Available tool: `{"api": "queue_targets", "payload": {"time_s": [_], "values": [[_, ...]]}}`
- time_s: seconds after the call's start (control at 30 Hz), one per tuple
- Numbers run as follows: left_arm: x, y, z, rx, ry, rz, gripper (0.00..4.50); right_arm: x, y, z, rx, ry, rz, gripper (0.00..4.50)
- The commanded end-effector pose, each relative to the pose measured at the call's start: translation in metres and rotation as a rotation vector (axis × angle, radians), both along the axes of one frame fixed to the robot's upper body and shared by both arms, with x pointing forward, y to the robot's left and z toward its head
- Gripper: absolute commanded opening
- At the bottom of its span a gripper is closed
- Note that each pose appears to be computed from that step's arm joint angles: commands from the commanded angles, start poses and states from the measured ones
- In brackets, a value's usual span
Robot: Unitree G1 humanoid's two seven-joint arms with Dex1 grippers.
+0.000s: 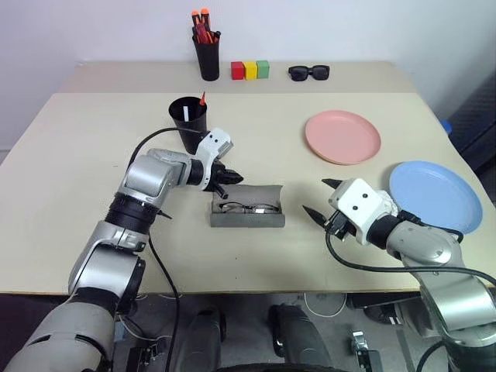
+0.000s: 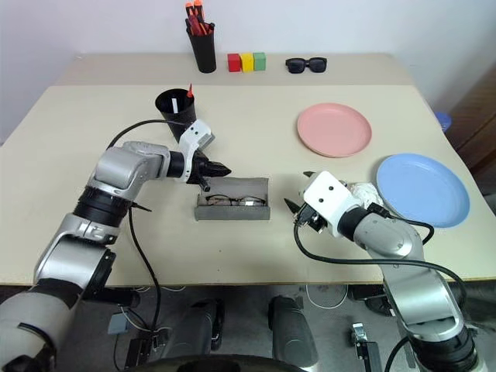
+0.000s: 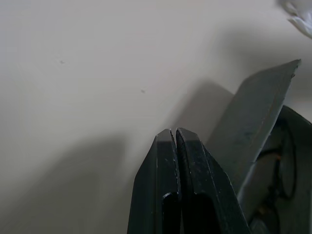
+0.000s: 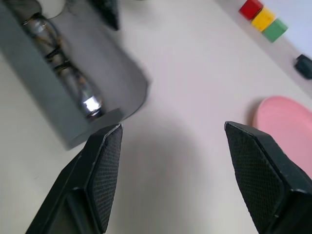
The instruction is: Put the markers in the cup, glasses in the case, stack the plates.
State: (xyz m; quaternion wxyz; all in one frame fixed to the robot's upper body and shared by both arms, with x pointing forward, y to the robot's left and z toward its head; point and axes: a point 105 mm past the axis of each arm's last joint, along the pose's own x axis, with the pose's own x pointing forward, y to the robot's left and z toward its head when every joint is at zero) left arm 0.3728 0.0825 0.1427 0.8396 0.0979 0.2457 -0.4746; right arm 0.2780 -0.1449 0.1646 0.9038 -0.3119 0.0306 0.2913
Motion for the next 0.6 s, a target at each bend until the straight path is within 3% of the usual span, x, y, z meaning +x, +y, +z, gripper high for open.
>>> {"api": "queue_targets", "payload": {"time_s": [0.03,0.37,0.5,0.6], "values": [[-0.017,-0.003,0.005,0.007,-0.074,-0.077,0.06,0.008,-0.001,0.008,-0.009,-0.049,-0.004,3.37],[-0.06,0.003,-0.003,-0.043,-0.23,-0.201,0.06,0.039,-0.022,0.003,-0.024,-0.012,-0.12,3.37],[-0.073,0.005,0.014,-0.164,-0.411,-0.237,0.06,0.063,-0.037,-0.003,-0.069,-0.014,-0.201,3.37],[-0.082,0.009,0.019,-0.221,-0.435,-0.251,0.06,0.083,-0.048,-0.011,-0.162,-0.046,-0.246,3.37]]}}
